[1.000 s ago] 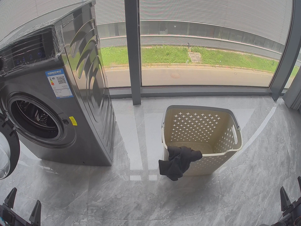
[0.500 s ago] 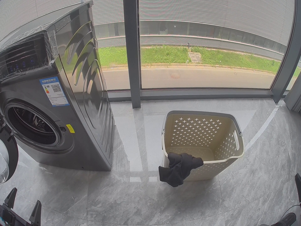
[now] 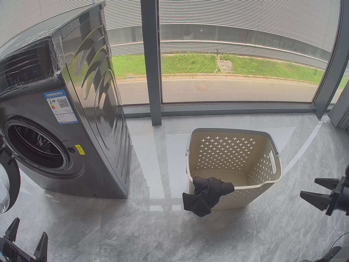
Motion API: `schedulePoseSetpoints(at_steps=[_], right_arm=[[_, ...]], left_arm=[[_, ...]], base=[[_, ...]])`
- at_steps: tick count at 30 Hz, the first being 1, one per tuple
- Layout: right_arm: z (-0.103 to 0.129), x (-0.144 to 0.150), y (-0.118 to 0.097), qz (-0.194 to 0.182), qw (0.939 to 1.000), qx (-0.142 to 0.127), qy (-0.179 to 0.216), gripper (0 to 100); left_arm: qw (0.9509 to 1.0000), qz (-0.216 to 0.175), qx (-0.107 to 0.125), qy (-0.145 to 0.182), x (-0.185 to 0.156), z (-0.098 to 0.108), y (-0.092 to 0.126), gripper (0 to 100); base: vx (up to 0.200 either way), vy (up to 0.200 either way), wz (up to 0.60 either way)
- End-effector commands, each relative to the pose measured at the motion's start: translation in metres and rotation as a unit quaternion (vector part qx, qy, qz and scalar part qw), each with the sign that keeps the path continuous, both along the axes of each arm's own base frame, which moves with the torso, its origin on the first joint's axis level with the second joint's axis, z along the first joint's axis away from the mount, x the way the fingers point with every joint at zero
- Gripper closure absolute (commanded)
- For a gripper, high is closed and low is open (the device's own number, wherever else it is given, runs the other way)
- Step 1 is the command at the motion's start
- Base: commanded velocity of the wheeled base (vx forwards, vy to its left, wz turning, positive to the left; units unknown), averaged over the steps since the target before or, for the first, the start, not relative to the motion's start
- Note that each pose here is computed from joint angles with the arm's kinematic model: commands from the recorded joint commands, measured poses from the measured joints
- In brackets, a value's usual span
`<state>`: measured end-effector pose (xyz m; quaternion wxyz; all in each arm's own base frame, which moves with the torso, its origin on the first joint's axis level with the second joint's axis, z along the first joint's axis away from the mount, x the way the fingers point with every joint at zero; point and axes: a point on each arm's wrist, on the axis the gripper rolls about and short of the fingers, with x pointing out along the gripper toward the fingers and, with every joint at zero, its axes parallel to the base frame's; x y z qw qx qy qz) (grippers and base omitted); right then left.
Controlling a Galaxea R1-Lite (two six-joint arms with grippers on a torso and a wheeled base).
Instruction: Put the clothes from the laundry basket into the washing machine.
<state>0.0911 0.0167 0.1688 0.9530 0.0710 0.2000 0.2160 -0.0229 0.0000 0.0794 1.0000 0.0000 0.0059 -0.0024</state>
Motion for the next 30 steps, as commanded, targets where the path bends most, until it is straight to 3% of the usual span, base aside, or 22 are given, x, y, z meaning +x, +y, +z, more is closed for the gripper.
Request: schedulePoseSetpoints(at_steps=[1, 10, 16, 24, 30], right_arm=[[-0.064, 0.098, 0.030, 0.057, 0.9860, 0.002, 0.157, 0], [-0.100, 0.129, 0.058, 0.079, 0.9780, -0.023, 0.192, 0], [-0.115, 0.143, 0.077, 0.096, 0.9762, -0.016, 0.194, 0], [-0.142, 0.161, 0.094, 0.088, 0.9819, -0.031, 0.165, 0], [-0.152, 0.161, 0.103, 0.102, 0.9796, -0.034, 0.170, 0]], left_arm=[[1.0000, 0.000, 0.001, -0.001, 0.000, -0.003, 0.000, 0], [1.0000, -0.001, 0.002, -0.001, 0.000, -0.003, 0.000, 0], [1.0000, -0.001, 0.003, -0.001, 0.000, -0.003, 0.000, 0], [1.0000, -0.001, 0.003, -0.001, 0.000, -0.003, 0.000, 0], [1.0000, -0.001, 0.003, -0.001, 0.000, -0.003, 0.000, 0]], base=[[0.000, 0.000, 0.00], [0.000, 0.000, 0.00], [0.033, 0.033, 0.00], [0.050, 0.050, 0.00], [0.000, 0.000, 0.00]])
